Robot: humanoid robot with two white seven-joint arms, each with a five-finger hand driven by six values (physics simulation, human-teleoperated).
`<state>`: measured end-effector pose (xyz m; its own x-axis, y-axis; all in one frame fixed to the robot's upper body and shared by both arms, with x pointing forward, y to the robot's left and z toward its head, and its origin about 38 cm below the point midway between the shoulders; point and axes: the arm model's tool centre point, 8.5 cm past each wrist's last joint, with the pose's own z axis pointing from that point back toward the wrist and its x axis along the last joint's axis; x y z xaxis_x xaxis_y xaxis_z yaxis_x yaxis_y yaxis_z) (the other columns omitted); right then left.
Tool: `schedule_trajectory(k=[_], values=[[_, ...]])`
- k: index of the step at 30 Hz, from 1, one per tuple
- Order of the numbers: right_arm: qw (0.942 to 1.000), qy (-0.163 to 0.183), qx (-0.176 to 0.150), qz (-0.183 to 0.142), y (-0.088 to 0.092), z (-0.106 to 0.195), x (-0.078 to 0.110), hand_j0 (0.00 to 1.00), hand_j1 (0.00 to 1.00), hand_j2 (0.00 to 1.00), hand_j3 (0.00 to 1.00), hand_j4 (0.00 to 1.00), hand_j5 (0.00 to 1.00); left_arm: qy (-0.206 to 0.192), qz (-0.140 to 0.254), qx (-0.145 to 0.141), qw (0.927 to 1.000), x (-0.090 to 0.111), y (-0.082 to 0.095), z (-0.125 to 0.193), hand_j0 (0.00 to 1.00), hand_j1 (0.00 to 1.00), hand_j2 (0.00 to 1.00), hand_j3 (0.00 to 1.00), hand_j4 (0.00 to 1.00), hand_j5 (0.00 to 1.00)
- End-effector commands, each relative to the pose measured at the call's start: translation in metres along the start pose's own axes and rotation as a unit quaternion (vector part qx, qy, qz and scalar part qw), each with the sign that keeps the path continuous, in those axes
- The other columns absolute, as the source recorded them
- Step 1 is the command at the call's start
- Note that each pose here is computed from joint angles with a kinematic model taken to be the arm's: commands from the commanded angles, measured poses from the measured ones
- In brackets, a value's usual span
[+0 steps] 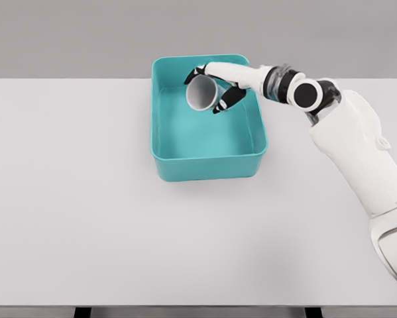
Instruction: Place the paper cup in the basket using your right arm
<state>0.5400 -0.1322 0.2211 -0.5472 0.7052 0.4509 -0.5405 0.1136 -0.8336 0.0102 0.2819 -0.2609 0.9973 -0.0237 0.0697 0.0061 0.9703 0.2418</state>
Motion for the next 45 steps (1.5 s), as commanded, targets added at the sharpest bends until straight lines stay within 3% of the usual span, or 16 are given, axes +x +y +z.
schedule_trajectory(k=[1, 13, 14, 15, 17, 28, 31, 33, 36, 39, 42, 45], values=[[0.9994, 0.019, 0.014, 0.027, 0.007, -0.009, 0.009, 0.76, 0.76, 0.76, 0.76, 0.76, 0.76, 0.0, 0.0, 0.0, 1.0, 0.0, 0.0, 0.0, 1.0, 1.0, 1.0, 1.0, 1.0, 1.0], [0.996, 0.053, 0.032, 0.064, 0.013, -0.02, 0.015, 0.77, 0.77, 0.77, 0.77, 0.77, 0.77, 0.0, 0.0, 0.0, 1.0, 0.0, 0.0, 0.0, 1.0, 1.0, 1.0, 1.0, 1.0, 1.0], [0.996, 0.053, 0.032, 0.065, 0.013, -0.02, 0.015, 0.79, 0.79, 0.79, 0.79, 0.79, 0.79, 0.0, 0.0, 0.0, 1.0, 0.0, 0.0, 0.0, 1.0, 1.0, 1.0, 1.0, 1.0, 1.0], [0.9961, 0.053, 0.031, 0.064, 0.013, -0.02, 0.016, 0.99, 0.99, 0.99, 0.99, 0.99, 0.99, 0.0, 0.0, 0.0, 1.0, 0.0, 0.0, 0.0, 1.0, 1.0, 1.0, 1.0, 1.0, 1.0], [0.9965, 0.04, 0.025, 0.068, 0.009, -0.02, 0.026, 1.0, 1.0, 1.0, 1.0, 1.0, 1.0, 0.0, 0.0, 0.0, 1.0, 0.0, 0.0, 0.0, 1.0, 1.0, 1.0, 1.0, 1.0, 1.0], [0.9967, 0.033, 0.018, 0.073, 0.004, -0.016, 0.03, 1.0, 1.0, 1.0, 1.0, 1.0, 1.0, 0.0, 0.0, 0.0, 1.0, 0.0, 0.0, 0.0, 1.0, 1.0, 1.0, 1.0, 1.0, 1.0], [0.9993, -0.013, 0.001, 0.034, -0.006, -0.008, 0.043, 1.0, 1.0, 1.0, 1.0, 1.0, 1.0, 0.0, 0.0, 0.0, 1.0, 0.0, 0.0, 0.0, 1.0, 1.0, 1.0, 1.0, 1.0, 1.0], [0.9978, -0.051, -0.041, 0.01, -0.033, 0.022, 0.047, 1.0, 1.0, 1.0, 1.0, 1.0, 1.0, 0.0, 0.0, 0.0, 1.0, 0.0, 0.0, 0.0, 1.0, 1.0, 1.0, 1.0, 1.0, 1.0], [0.9894, -0.097, -0.107, -0.015, -0.064, 0.073, 0.051, 1.0, 1.0, 1.0, 1.0, 1.0, 1.0, 0.0, 0.0, 0.0, 1.0, 0.0, 0.0, 0.0, 1.0, 1.0, 1.0, 1.0, 1.0, 1.0], [0.9815, -0.086, -0.167, -0.035, -0.078, 0.133, 0.022, 1.0, 1.0, 1.0, 1.0, 1.0, 1.0, 0.0, 0.0, 0.0, 1.0, 0.0, 0.0, 0.0, 1.0, 1.0, 1.0, 1.0, 1.0, 1.0], [0.978, -0.042, -0.198, -0.049, -0.071, 0.183, -0.021, 1.0, 1.0, 1.0, 1.0, 1.0, 1.0, 0.0, 0.0, 0.0, 1.0, 0.0, 0.0, 0.0, 1.0, 1.0, 1.0, 1.0, 1.0, 1.0], [0.9707, 0.001, -0.231, -0.064, -0.056, 0.231, -0.061, 1.0, 1.0, 1.0, 1.0, 1.0, 1.0, 0.0, 0.0, 0.0, 1.0, 0.0, 0.0, 0.0, 1.0, 1.0, 1.0, 1.0, 1.0, 1.0]])
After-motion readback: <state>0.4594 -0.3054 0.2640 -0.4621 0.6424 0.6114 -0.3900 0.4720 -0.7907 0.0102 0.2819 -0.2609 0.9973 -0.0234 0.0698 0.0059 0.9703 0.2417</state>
